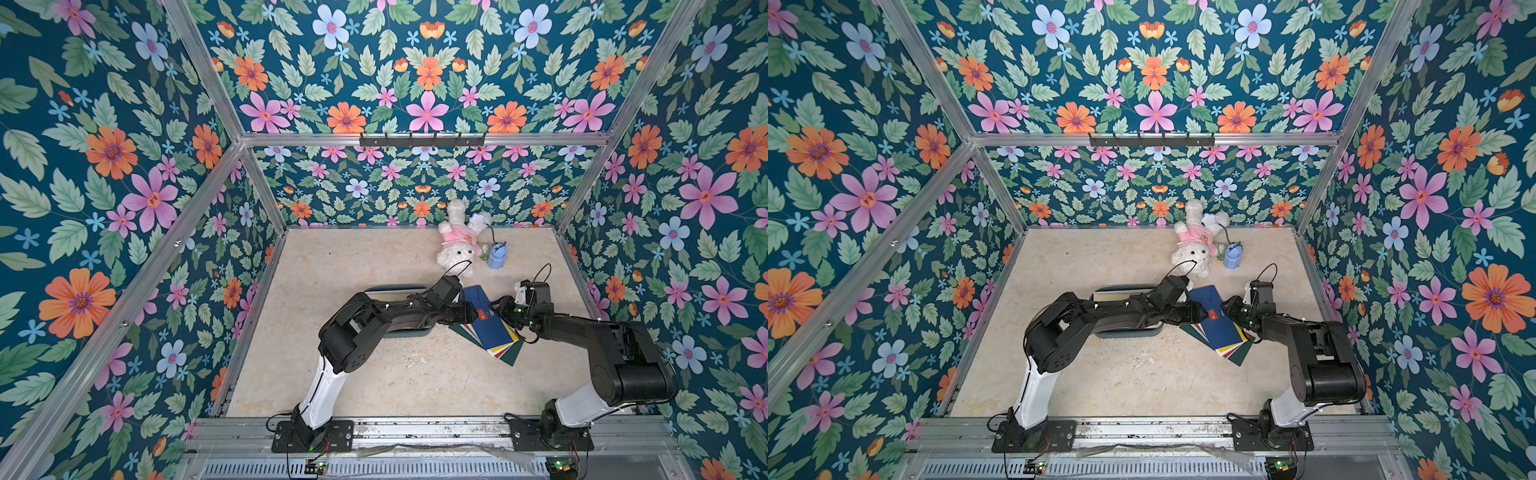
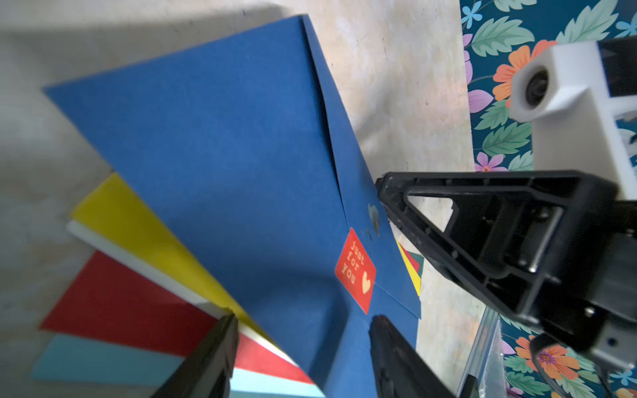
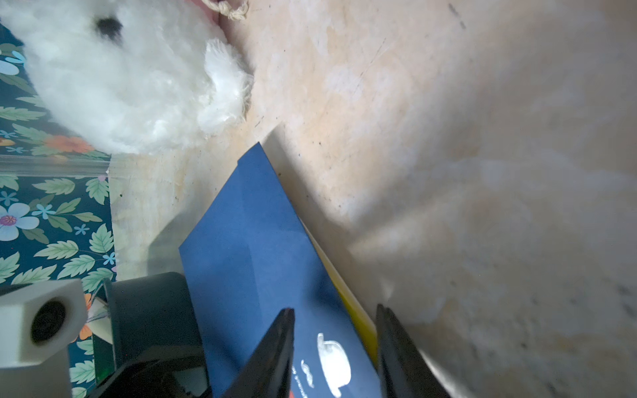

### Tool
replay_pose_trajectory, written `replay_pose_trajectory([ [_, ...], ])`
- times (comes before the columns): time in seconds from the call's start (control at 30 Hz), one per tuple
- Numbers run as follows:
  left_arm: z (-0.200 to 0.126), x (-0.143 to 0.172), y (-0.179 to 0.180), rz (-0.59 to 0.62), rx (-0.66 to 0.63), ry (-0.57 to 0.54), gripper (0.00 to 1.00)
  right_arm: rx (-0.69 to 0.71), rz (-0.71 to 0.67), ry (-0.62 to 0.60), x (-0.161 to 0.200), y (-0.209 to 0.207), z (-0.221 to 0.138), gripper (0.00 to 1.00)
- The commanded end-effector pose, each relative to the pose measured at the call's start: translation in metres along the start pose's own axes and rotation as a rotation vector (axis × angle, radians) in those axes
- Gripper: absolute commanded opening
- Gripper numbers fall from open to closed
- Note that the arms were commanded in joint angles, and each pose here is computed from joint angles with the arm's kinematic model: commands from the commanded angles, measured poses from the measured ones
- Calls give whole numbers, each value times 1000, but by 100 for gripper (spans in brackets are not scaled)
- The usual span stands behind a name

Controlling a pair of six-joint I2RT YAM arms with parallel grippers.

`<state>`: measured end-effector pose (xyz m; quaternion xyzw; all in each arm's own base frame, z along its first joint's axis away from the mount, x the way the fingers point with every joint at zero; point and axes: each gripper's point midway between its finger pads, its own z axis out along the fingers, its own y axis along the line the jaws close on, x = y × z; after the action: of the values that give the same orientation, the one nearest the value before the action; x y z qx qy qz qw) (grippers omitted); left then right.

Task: Put the sealed envelopes into the storage box
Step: Pick up the envelope from the center of the board.

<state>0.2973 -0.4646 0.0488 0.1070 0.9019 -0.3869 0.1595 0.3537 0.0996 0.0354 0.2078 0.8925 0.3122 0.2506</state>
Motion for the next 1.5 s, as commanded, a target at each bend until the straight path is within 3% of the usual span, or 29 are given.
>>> replay_pose_trajectory([
  [0.0, -4, 1, -6, 9, 17, 9, 66, -48, -5, 51, 9, 12, -2, 43],
  [0.53, -15, -6, -15, 34, 19, -3, 66, 29, -34, 18, 1, 2, -4, 42],
  [1.1, -16, -9, -16, 39, 17, -3, 66, -53, -26, 41, 3, 20, -7, 41],
  [1.47, -21, -6, -9, 40, -23, 3, 66, -8, -22, 42, 4, 11, -6, 41],
])
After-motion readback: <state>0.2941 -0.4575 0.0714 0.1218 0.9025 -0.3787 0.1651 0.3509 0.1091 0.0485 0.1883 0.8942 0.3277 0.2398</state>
